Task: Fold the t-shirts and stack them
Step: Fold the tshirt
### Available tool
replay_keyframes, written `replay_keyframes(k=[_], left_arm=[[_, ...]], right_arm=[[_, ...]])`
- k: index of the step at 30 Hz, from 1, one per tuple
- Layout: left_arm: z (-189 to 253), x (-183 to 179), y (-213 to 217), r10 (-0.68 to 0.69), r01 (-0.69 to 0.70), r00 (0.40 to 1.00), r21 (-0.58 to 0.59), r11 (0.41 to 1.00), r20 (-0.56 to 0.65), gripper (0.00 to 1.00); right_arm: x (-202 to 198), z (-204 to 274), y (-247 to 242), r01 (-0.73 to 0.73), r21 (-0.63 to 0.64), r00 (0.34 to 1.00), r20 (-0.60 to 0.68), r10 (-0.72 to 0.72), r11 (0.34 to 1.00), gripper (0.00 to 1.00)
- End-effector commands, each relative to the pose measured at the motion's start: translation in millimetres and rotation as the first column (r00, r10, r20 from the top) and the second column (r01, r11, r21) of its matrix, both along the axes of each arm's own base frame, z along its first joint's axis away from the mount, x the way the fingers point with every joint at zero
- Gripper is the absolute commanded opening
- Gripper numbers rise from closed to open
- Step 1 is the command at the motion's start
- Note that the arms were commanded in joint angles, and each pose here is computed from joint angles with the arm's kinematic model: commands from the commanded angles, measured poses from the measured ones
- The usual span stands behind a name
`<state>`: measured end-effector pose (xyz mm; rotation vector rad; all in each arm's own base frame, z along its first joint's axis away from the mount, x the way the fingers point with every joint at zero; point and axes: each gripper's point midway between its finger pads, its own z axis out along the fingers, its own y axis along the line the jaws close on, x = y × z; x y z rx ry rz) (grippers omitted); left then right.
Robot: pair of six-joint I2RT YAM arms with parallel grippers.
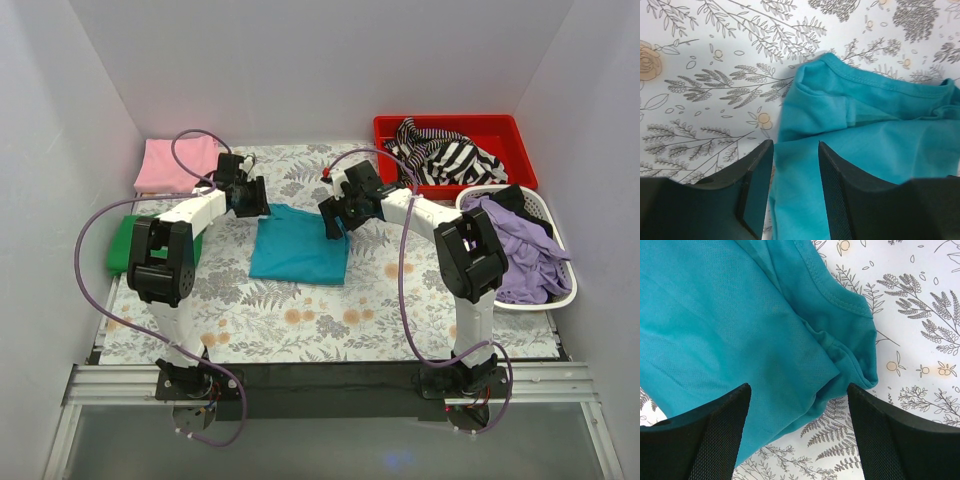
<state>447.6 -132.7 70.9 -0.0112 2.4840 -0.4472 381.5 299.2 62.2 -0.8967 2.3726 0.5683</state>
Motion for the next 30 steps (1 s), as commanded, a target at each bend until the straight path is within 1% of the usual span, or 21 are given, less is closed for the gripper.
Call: replay_keyframes(k=[1,5,11,13,16,18,19,22,24,26,27,30], left_arm=[[-6.2,-4.7,19.1,-0.020,0.023,0.999,0.116,0.993,-0.032,0.40],[-12.0,-8.7,18.4,-0.062,0.068,0.997,0.123,0.990,-0.049,0.40],[-22.7,-13.3,7.3,-0.107,0.113,0.990,0.060,0.992,-0.091,0.40],[-19.9,-11.2,3.8,-0.111,0.114,0.991,0.037,0.993,-0.074,0.40],[-15.2,-8.4,1.1,-0.116,0.117,0.992,0.016,0.993,-0.060,0.40],[-12.2,-6.8,-1.1,-0.120,0.120,0.991,-0.002,0.993,-0.053,0.40],[-10.6,-6.0,-1.5,-0.117,0.117,0.992,-0.009,0.993,-0.050,0.40],[-5.5,-4.5,-4.6,-0.121,0.120,0.992,-0.038,0.992,-0.035,0.40],[-4.3,-3.9,-5.5,-0.123,0.121,0.992,-0.051,0.991,-0.032,0.40],[-4.6,-3.7,-5.5,-0.122,0.120,0.992,-0.059,0.991,-0.035,0.40],[-4.8,-4.6,-6.4,-0.126,0.123,0.991,-0.064,0.990,-0.037,0.40],[-7.1,-4.8,-6.6,-0.124,0.121,0.991,-0.070,0.990,-0.042,0.40]], right_arm=[[0.2,6.2,3.9,-0.030,0.028,0.999,0.014,0.030,0.999,0.83],[-2.2,5.9,4.6,-0.033,0.032,0.999,0.008,0.033,0.999,0.83],[-2.4,6.0,3.8,-0.032,0.030,0.999,0.010,0.032,0.999,0.82],[-1.6,8.6,3.9,-0.034,0.031,0.999,0.018,0.033,0.999,0.82],[-0.9,12.6,2.1,-0.029,0.027,0.999,0.029,0.028,0.999,0.79],[-1.0,15.0,2.7,-0.028,0.029,0.999,0.033,0.027,0.999,0.75],[0.8,17.2,-0.7,-0.009,0.009,0.999,0.045,0.009,1.000,0.74],[3.9,27.3,-6.8,0.028,-0.017,0.996,0.087,-0.026,0.999,0.78],[4.5,30.0,-8.6,0.049,-0.019,0.994,0.094,-0.047,0.999,0.78],[6.1,38.6,-13.4,0.079,-0.059,0.986,0.149,-0.069,0.995,0.79],[5.9,43.2,-12.8,0.084,-0.052,0.984,0.160,-0.075,0.995,0.79],[3.7,46.1,-5.1,0.058,-0.013,0.988,0.142,-0.056,0.998,0.78]])
